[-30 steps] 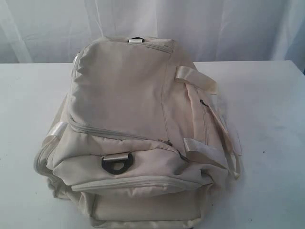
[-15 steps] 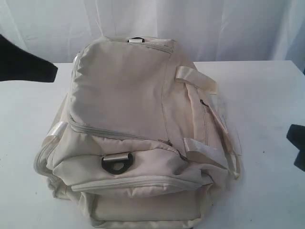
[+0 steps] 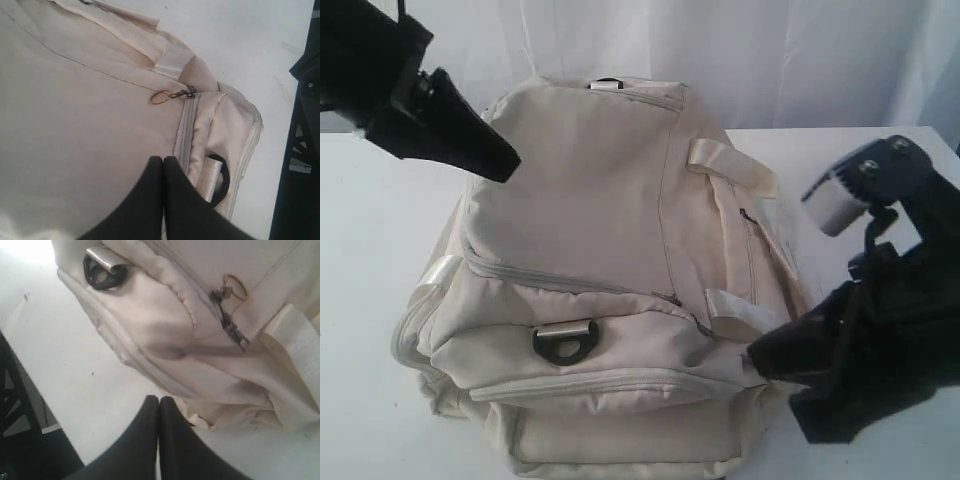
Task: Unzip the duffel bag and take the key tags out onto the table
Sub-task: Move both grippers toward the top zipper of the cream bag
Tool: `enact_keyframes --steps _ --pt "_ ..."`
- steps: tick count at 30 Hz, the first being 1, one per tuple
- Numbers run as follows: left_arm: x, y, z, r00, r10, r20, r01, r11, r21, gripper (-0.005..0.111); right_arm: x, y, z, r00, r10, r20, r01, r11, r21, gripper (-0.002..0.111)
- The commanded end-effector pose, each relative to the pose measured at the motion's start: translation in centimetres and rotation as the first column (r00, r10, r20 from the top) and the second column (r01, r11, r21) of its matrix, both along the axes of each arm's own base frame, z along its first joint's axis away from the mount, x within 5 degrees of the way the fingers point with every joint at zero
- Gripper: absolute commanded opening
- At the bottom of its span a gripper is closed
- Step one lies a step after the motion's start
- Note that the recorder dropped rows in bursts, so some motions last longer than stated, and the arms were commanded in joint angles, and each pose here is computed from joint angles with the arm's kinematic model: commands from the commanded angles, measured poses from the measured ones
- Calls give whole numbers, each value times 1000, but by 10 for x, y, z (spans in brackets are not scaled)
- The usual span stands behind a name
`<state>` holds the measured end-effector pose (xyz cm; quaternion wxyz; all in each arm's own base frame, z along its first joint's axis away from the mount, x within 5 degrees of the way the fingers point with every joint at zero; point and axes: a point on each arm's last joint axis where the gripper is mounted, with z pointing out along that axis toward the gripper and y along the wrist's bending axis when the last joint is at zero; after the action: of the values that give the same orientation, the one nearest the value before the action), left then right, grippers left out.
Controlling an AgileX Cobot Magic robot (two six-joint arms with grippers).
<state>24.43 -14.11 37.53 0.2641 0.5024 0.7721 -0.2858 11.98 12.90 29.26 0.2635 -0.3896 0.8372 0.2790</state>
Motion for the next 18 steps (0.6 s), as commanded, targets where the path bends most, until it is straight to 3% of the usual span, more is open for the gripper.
enact_keyframes --steps 1,4,11,18 --pt "-1 -30 -2 992 -126 30 126 992 -1 0 17 9 3 997 -5 80 4 1000 15 0" --pt "5 -53 -2 983 -171 65 169 985 36 0 25 14 2 989 62 135 -59 998 -23 6" --pt "13 -89 -10 953 -292 -79 302 941 156 0 38 24 -21 978 184 98 -173 978 -114 45" --pt "13 -114 -30 936 -328 -127 348 914 210 0 59 29 -47 946 276 171 -227 939 -257 50"
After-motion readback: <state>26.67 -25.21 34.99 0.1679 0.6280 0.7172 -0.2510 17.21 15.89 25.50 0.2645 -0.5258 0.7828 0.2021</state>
